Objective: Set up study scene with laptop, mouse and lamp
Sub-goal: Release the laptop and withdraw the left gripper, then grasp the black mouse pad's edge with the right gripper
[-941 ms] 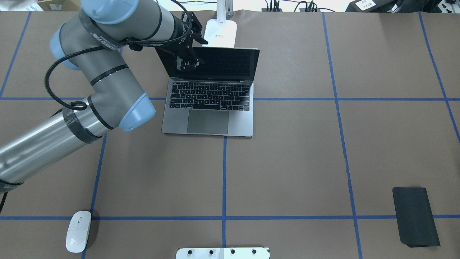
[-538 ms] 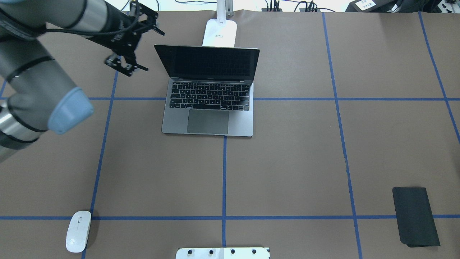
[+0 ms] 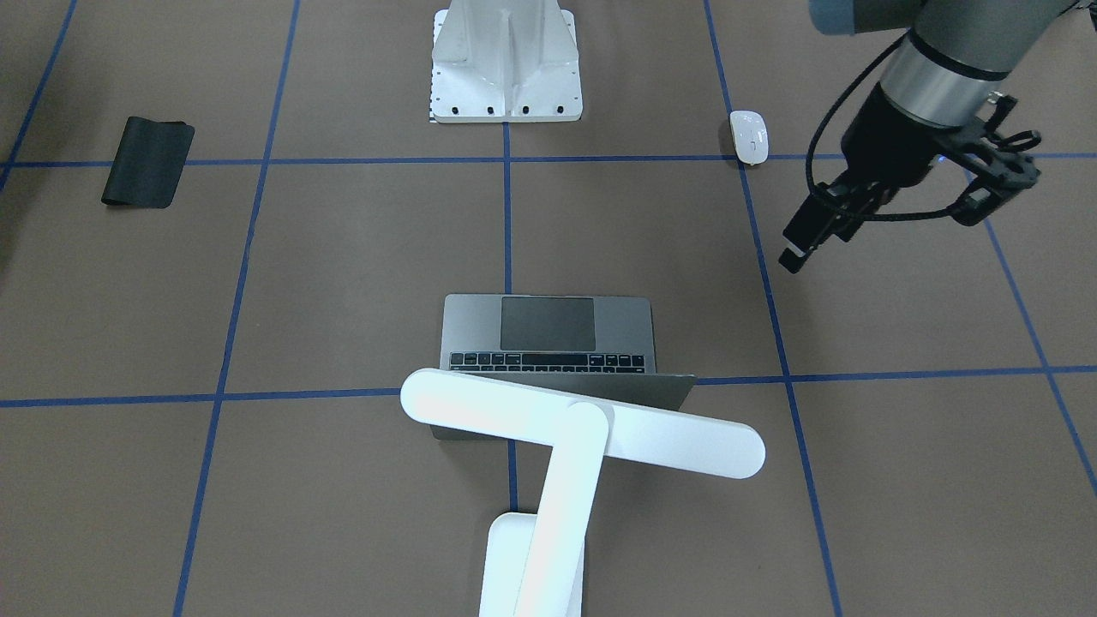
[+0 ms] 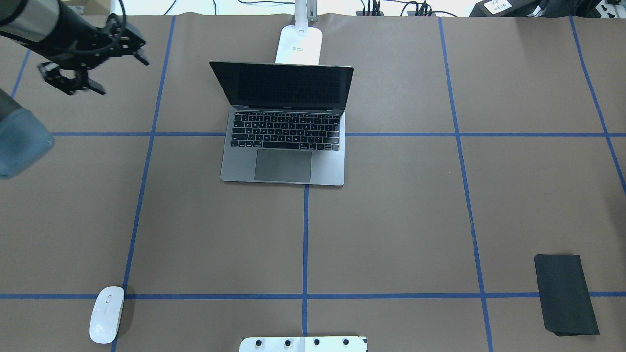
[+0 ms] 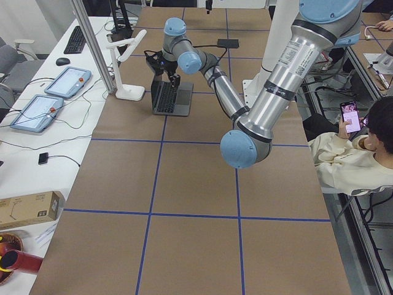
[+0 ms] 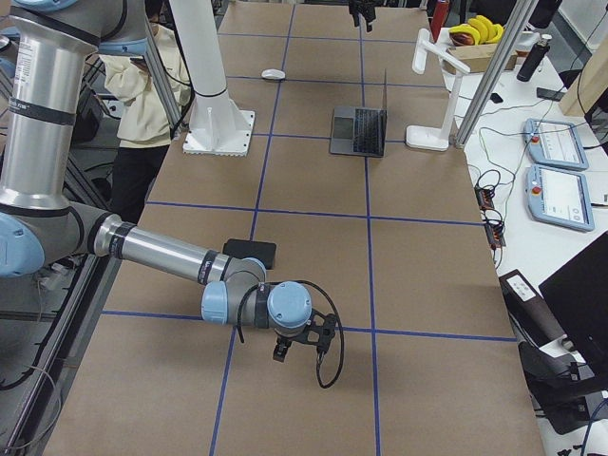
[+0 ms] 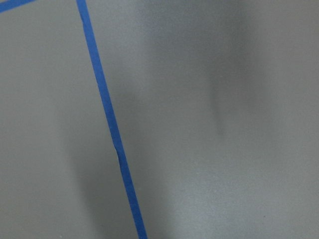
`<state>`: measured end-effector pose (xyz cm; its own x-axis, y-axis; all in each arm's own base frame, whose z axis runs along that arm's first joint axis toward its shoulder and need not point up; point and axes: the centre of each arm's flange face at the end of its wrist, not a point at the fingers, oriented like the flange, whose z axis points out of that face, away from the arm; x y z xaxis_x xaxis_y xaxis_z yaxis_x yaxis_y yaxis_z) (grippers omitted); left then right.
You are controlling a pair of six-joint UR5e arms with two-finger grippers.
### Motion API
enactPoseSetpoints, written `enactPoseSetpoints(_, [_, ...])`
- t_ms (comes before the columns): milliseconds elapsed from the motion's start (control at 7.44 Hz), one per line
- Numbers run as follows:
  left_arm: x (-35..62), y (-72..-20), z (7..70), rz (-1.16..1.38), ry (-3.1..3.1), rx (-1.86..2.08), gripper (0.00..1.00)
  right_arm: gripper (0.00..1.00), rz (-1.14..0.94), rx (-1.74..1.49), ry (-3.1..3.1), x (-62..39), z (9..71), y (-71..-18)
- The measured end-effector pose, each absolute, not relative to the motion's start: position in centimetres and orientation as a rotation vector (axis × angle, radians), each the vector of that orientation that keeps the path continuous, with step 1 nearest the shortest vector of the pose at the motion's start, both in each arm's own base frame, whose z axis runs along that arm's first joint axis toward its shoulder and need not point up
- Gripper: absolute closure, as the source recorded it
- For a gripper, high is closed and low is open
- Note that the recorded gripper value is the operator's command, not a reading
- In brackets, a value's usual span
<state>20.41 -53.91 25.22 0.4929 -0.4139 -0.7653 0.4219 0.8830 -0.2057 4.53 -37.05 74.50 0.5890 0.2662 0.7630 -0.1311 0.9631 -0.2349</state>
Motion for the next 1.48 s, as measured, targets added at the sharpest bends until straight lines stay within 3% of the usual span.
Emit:
enactPoseSetpoints(672, [9.0,-53.3,37.9,0.052,0.761,0.188,0.0,0.0,0.077,-0.284,-1.116,-3.3,71.4,-37.3])
enactPoseSetpoints(1478, [1.3,-49.9,44.9,0.23,0.801,0.237,0.0,0.0,-0.257,-0.47,-1.101,-17.1,68.2,-34.3])
